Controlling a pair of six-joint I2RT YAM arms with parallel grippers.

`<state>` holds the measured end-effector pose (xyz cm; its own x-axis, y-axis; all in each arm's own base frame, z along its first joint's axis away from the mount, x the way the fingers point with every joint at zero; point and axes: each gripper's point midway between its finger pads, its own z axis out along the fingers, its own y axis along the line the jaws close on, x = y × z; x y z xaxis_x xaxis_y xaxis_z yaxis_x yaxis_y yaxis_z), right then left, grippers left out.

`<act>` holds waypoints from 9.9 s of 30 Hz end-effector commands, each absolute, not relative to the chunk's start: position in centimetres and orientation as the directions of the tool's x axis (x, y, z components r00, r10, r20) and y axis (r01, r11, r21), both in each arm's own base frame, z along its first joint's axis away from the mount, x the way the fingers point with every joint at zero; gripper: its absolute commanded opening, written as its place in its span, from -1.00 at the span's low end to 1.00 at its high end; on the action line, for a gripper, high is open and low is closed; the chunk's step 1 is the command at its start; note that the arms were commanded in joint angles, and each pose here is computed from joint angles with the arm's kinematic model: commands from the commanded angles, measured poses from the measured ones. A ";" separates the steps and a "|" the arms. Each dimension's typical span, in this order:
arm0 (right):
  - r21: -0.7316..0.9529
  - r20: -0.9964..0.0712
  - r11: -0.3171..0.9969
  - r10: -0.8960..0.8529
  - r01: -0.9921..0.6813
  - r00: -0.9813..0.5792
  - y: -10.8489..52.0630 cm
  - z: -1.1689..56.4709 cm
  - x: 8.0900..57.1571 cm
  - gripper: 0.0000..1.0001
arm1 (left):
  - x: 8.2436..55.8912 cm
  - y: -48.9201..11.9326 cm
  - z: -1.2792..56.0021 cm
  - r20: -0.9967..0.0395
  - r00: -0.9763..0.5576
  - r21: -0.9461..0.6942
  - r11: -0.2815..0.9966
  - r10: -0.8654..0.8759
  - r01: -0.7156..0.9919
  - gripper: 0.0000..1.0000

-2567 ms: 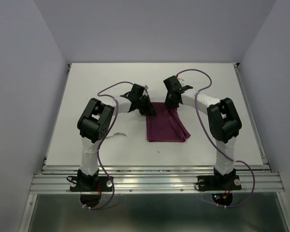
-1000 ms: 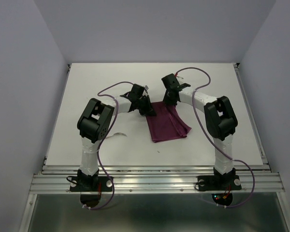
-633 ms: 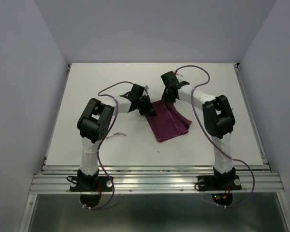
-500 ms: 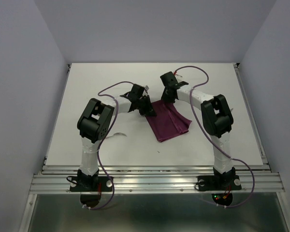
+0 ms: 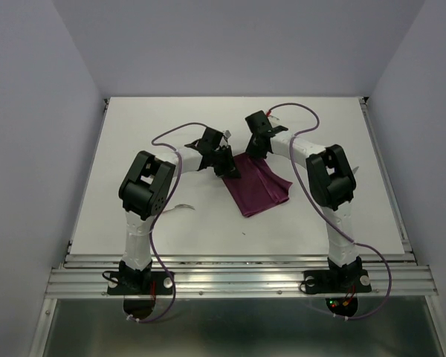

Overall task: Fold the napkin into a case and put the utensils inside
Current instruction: Fold the lower triangle-folded napkin at the center of the board.

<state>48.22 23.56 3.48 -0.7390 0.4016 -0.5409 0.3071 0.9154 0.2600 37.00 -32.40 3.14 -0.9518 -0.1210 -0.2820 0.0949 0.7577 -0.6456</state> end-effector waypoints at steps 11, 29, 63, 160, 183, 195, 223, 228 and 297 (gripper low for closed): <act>0.364 -0.564 0.882 0.464 0.298 -0.683 24.7 6.7 50.1 -0.99 | 37.4 -33.3 4.3 -0.313 -0.948 -0.649 0.742 -0.061 0.167 -1.00; 0.409 -0.579 0.874 0.471 0.263 -0.665 25.3 8.6 50.5 -0.99 | 37.1 -33.2 2.1 -0.283 -0.958 -0.639 0.754 -0.046 0.152 -1.00; 0.458 -0.590 0.866 0.466 0.203 -0.659 26.7 10.5 51.6 -0.99 | 36.9 -33.4 1.2 -0.263 -0.964 -0.645 0.750 -0.036 0.148 -1.00; 0.565 -0.407 0.755 0.605 0.332 -0.685 26.2 7.8 44.2 -0.99 | 40.4 -35.5 6.4 -0.417 -0.908 -0.642 0.715 -0.025 0.275 0.00; 0.605 -0.317 0.709 0.633 0.363 -0.707 27.9 7.0 44.4 -0.99 | 39.7 -36.4 6.2 -0.459 -0.888 -0.694 0.637 -0.034 0.335 0.00; 0.578 -0.320 0.723 0.627 0.379 -0.710 27.6 5.5 44.4 -0.99 | 38.3 -36.1 6.5 -0.439 -0.897 -0.717 0.618 -0.041 0.323 0.13; 0.589 -0.277 0.717 0.611 0.372 -0.741 28.2 5.1 43.3 -0.90 | 38.5 -38.0 4.7 -0.393 -0.916 -0.756 0.595 -0.078 0.273 -0.74; 0.574 -0.292 0.738 0.589 0.355 -0.753 27.9 4.7 43.0 -0.53 | 38.4 -38.1 4.3 -0.382 -0.921 -0.758 0.595 -0.075 0.266 -1.00; 0.468 -0.349 0.846 0.443 0.256 -0.826 25.6 2.3 41.2 -0.66 | 41.3 -32.9 12.0 -0.462 -0.871 -0.739 0.615 -0.167 0.274 0.15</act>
<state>41.51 25.58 3.13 -0.8107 0.4648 -0.3559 0.2648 0.8334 0.4851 39.70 -30.95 10.51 -0.8864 -0.1546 -0.4364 0.2439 0.6452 -0.7240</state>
